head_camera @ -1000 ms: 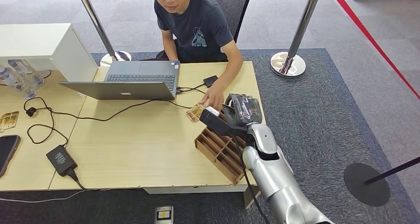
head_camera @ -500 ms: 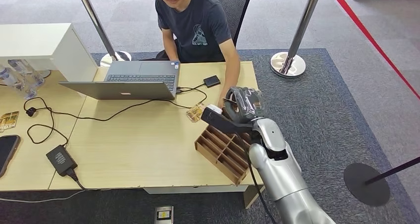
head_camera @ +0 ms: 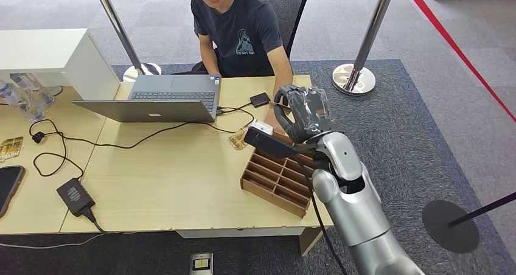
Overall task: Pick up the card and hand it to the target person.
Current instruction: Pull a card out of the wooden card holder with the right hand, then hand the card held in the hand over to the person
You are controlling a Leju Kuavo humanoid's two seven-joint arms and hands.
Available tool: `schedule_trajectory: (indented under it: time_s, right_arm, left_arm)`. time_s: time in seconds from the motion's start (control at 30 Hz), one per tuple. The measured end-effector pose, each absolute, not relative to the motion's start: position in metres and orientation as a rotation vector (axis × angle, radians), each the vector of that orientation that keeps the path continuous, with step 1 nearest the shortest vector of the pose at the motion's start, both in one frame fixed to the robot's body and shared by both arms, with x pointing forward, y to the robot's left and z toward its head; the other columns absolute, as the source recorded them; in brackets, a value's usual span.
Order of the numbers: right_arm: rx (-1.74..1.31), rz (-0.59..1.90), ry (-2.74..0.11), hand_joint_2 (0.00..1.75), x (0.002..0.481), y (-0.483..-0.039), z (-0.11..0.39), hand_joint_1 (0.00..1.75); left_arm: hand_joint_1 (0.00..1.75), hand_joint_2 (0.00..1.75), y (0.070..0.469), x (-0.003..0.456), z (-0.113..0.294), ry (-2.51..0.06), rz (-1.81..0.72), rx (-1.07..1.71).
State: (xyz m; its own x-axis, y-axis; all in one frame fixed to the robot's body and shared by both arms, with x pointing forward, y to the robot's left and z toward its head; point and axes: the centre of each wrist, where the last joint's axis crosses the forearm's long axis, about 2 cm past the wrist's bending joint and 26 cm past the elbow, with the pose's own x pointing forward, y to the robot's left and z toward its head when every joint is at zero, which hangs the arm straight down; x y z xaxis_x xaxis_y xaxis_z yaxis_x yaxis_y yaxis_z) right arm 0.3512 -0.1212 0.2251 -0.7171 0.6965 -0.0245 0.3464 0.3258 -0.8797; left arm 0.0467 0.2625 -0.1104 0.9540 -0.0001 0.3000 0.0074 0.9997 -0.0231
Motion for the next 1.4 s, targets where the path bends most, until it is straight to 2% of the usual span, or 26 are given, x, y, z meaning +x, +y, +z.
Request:
schedule_trajectory:
  time_s: [0.57,1.4]
  right_arm:
    - [-0.926,1.248,-2.444,1.75,0.359,-0.096,0.264,1.75]
    - [-0.905,1.310,-2.340,1.75,0.377,-0.084,0.227,1.75]
  left_arm:
    - [0.00,0.00,0.260,0.049,-0.110,-0.290,0.010,-0.016]
    - [0.00,0.00,0.260,0.050,-0.110,-0.298,-0.028,-0.016]
